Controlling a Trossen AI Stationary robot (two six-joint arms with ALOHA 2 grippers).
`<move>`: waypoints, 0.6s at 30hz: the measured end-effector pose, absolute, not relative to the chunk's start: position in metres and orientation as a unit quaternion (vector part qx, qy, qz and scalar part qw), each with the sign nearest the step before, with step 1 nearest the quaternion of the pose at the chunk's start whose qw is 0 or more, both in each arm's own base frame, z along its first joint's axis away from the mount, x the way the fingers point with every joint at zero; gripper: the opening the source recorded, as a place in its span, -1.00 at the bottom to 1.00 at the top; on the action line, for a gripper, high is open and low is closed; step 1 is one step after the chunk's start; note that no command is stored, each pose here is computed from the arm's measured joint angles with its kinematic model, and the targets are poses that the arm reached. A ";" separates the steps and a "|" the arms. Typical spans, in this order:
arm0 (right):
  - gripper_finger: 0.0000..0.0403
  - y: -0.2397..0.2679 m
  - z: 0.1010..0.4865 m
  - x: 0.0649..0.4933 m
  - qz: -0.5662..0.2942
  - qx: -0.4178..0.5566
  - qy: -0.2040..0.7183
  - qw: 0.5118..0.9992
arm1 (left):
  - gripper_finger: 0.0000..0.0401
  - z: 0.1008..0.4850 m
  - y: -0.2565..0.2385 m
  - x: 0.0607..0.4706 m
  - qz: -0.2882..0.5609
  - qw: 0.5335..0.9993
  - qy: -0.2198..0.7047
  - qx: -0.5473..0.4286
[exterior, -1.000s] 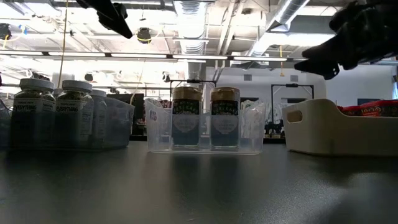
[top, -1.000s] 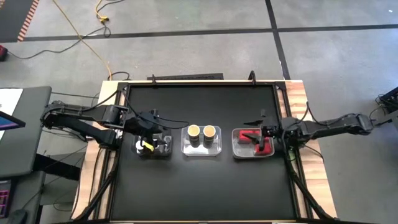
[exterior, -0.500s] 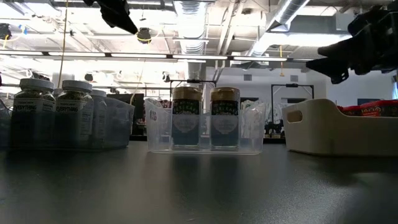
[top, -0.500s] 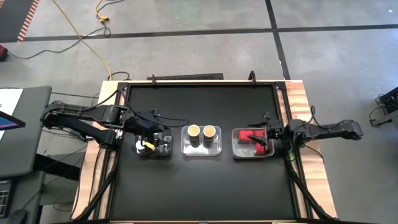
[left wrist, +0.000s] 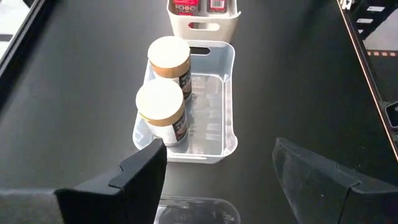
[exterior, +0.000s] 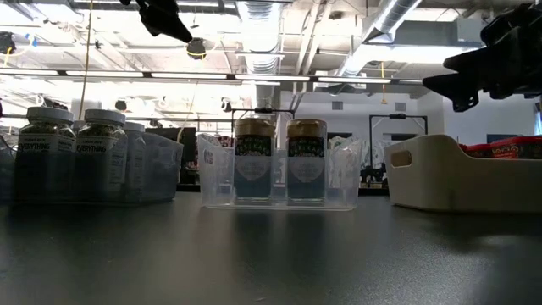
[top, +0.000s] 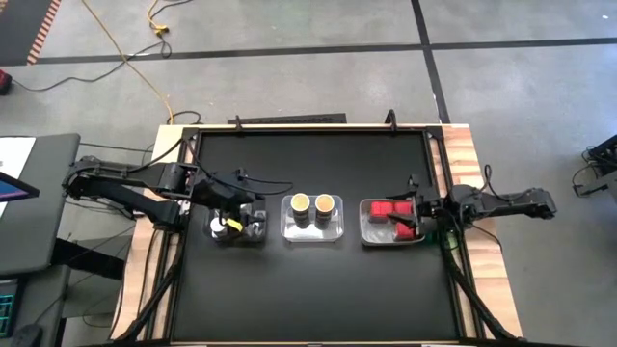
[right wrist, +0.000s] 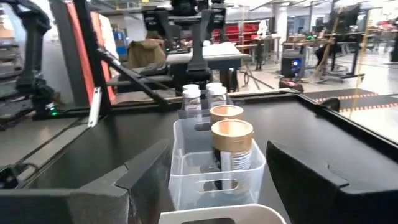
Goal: Sort spices by type
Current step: Return to Home Position
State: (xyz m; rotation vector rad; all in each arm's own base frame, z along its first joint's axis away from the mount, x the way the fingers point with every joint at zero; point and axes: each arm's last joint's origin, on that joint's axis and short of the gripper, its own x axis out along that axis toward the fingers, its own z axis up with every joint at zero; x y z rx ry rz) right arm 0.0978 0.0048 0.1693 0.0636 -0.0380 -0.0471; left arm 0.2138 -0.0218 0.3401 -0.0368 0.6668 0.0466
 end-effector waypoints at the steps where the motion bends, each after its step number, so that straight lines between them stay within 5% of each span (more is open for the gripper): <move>1: 0.45 0.005 0.169 0.098 -0.021 0.032 -0.018 0.999 | 0.40 0.340 -0.022 0.214 0.025 0.945 0.327 -0.020; 18: 0.45 0.007 0.157 0.106 -0.006 0.034 0.055 0.998 | 0.40 0.340 -0.021 0.214 0.036 0.944 0.326 -0.021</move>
